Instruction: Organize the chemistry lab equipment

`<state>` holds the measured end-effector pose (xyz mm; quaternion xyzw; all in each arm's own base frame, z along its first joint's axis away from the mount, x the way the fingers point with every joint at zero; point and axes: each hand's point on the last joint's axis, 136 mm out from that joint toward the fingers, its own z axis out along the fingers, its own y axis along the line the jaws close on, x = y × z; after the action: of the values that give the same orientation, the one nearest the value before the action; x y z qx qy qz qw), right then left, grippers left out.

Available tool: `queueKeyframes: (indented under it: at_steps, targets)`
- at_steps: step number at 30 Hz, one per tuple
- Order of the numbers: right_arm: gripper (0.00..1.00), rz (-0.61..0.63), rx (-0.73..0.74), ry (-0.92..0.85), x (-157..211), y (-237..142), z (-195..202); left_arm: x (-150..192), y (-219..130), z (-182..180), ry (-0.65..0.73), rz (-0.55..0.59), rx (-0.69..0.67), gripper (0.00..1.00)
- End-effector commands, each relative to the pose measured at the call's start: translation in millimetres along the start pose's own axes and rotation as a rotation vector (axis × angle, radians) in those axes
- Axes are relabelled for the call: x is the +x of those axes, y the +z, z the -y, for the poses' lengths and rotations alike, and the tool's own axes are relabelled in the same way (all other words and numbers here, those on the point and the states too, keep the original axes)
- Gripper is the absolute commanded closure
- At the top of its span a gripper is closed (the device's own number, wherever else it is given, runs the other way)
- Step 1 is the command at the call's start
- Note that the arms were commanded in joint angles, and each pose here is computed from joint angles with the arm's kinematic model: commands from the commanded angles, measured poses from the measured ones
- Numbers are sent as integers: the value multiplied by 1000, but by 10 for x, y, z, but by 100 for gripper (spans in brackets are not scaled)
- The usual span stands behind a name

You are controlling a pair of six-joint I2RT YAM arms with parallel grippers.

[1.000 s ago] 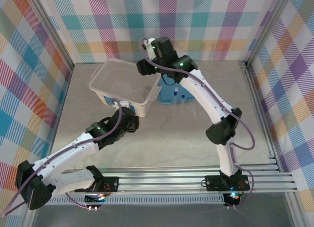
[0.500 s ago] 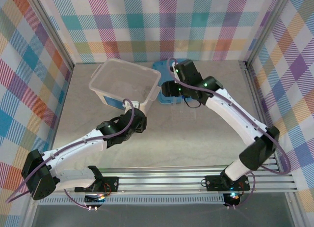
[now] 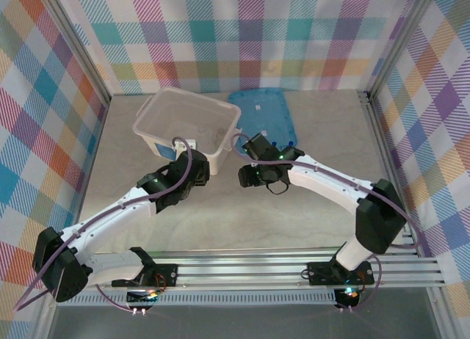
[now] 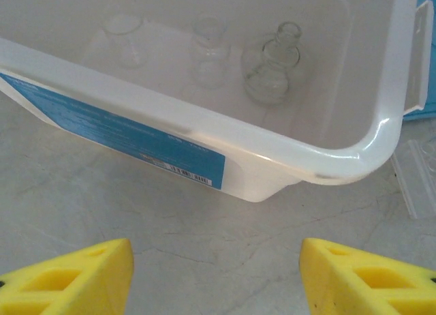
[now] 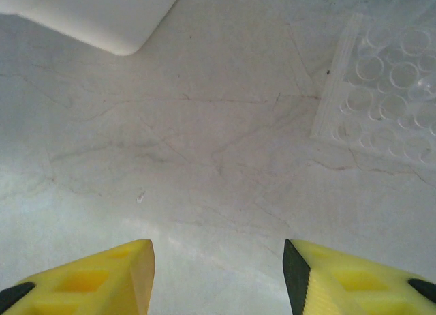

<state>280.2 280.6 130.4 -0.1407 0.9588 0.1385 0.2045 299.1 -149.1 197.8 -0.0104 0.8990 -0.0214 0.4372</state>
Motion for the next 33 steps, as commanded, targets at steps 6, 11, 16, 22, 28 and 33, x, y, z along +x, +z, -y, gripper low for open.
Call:
queueKeyframes:
  at_steps: [6, 11, 16, 22, 28, 33]
  targets:
    - [46, 27, -13, 29, -178, 535, -100, -468, -87, -261, -119, 97, -8, 34]
    - [46, 38, -18, 7, -219, 758, -124, -659, -39, -405, -171, 136, -31, 34]
    - [45, 39, 1, 16, -262, 851, -106, -859, 45, -543, -216, 173, -56, 34]
    - [46, 11, 67, 50, -276, 998, 104, -1031, 304, -679, -247, 157, -107, 34]
    - [46, 1, 142, 63, -297, 1023, 311, -1110, 590, -872, -277, 135, -165, 34]
    - [46, -9, 181, 89, -301, 1022, 488, -1041, 884, -1025, -302, 60, -201, 35]
